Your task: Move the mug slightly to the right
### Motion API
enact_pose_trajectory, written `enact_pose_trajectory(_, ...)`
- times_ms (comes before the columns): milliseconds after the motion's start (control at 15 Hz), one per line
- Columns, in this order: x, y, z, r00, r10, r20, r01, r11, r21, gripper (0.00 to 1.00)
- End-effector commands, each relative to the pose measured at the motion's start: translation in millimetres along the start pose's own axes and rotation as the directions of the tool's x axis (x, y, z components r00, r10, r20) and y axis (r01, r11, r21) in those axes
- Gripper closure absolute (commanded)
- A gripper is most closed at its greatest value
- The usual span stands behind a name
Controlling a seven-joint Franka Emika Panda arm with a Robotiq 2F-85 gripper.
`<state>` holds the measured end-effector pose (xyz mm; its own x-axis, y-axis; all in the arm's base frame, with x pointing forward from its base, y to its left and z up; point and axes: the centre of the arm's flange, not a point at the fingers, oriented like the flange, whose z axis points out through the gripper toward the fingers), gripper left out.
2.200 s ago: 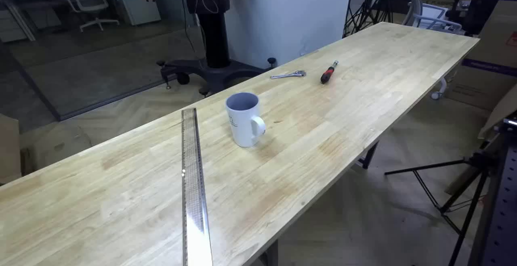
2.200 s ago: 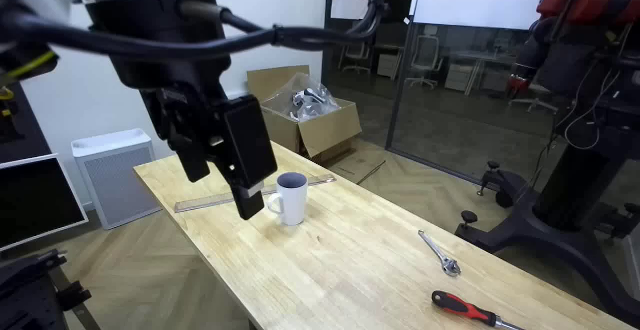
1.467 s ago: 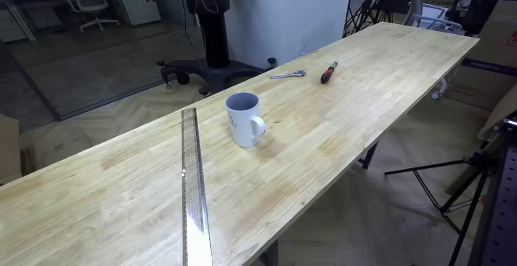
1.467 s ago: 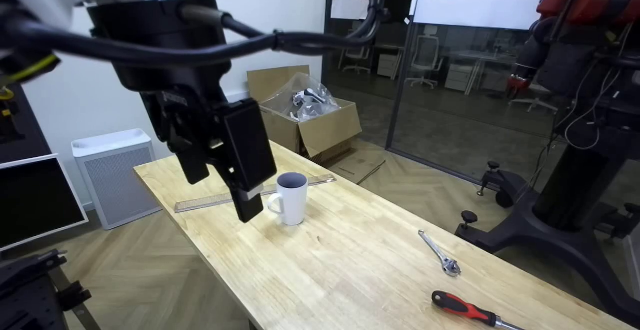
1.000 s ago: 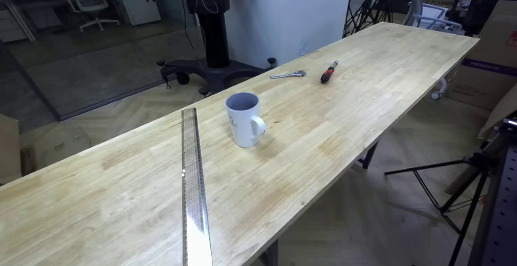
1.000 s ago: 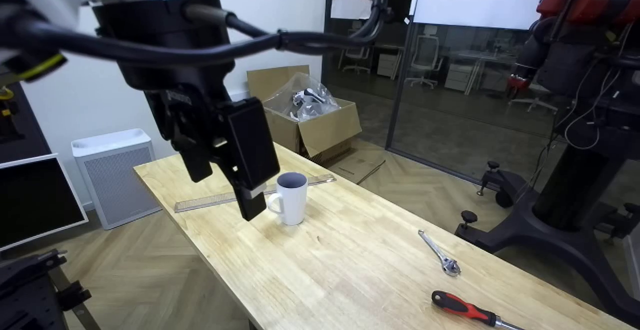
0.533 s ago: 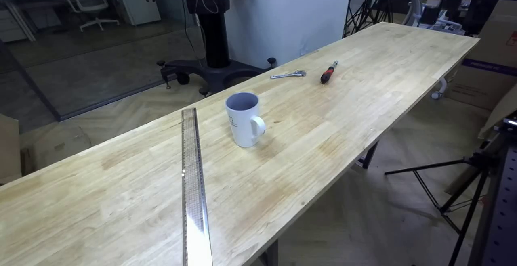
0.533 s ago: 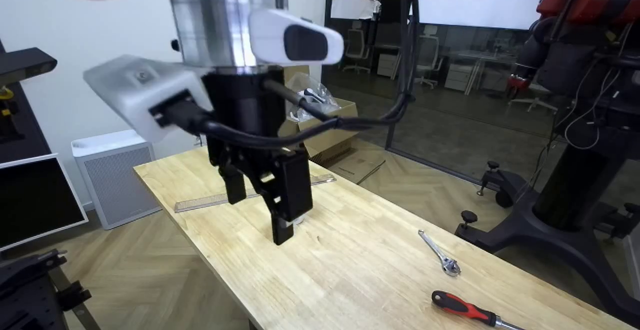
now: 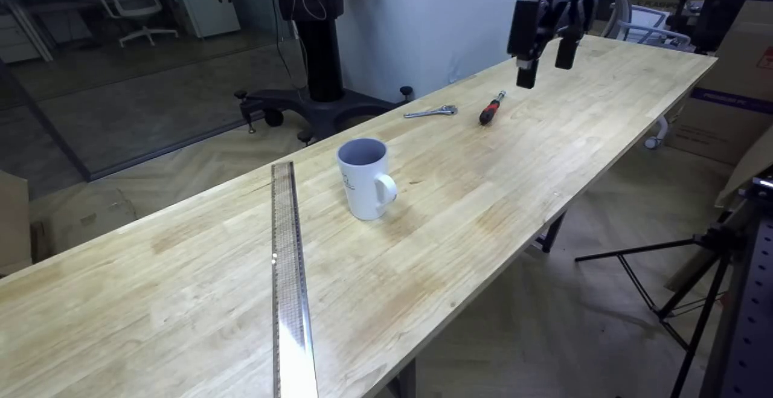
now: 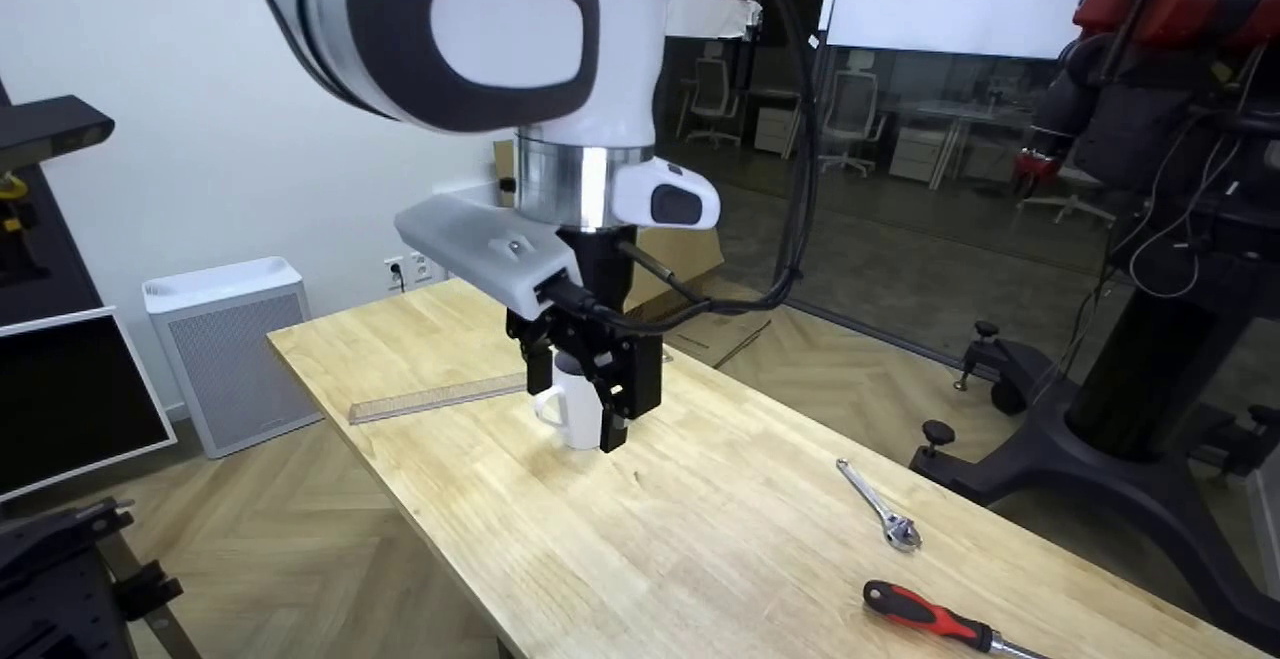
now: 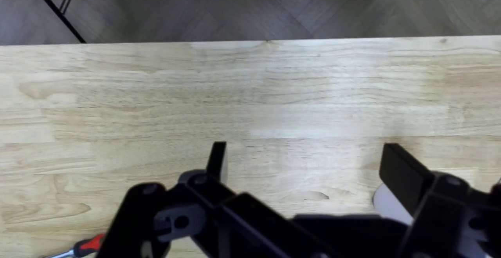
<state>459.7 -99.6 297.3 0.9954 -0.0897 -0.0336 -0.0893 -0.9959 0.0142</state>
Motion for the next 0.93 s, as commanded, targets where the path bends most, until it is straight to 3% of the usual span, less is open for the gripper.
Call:
enact_pose_trajectory(0, 50.5, -33.2, 20.9, 0.999, -0.031, 0.011, 0.031, 0.999, 0.029, 0.00)
enact_pose_trajectory(467, 87.1, -99.5, 57.6, 0.959, -0.283, -0.034, 0.281, 0.959, -0.042, 0.00)
enact_pose_trajectory(600, 73.0, -98.8, 56.1, 0.964, -0.262, -0.032, 0.261, 0.965, -0.034, 0.00)
enact_pose_trajectory(867, 80.8, -103.0, 63.8, 0.957, -0.288, -0.046, 0.286, 0.957, -0.043, 0.00)
